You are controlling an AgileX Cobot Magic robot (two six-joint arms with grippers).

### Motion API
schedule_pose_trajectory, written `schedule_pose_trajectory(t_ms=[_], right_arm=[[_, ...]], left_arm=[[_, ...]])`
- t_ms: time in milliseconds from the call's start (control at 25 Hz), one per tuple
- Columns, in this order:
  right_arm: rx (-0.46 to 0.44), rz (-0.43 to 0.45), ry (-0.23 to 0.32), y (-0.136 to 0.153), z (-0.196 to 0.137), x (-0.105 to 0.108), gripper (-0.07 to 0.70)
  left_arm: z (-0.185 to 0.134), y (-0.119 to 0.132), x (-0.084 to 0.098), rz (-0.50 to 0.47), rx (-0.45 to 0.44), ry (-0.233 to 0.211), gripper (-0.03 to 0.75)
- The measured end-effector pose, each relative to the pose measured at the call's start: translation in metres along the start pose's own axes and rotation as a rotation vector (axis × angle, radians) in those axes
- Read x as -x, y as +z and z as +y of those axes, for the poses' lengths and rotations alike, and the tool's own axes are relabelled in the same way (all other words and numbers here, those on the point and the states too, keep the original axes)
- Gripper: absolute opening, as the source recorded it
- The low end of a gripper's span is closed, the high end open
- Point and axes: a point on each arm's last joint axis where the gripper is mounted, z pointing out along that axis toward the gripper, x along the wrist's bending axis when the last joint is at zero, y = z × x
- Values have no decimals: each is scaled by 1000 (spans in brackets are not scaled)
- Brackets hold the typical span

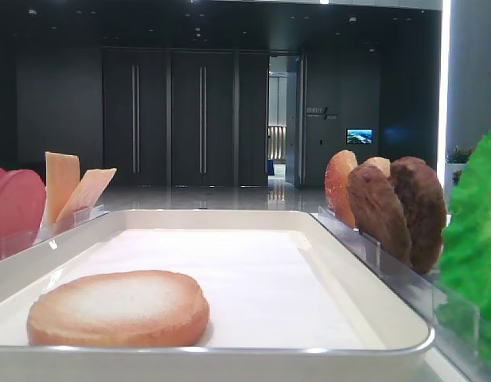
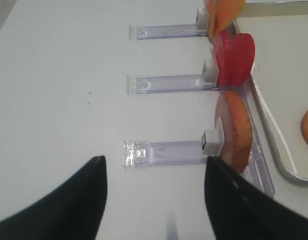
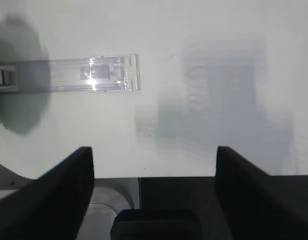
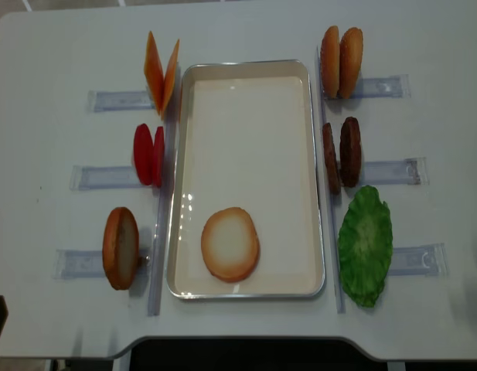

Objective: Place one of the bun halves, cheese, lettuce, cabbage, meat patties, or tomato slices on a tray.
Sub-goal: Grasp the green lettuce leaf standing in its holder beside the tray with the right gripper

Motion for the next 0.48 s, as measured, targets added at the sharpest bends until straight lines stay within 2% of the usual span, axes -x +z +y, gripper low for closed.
schedule_pose_trajectory(t_ms=[240, 480], right_arm=[[3, 88, 30, -1, 0, -8, 494], [15, 114, 61, -5, 3, -11, 494]], left_arm=[[0, 0, 0, 0, 0, -1, 471], [0, 0, 0, 0, 0, -1, 471]])
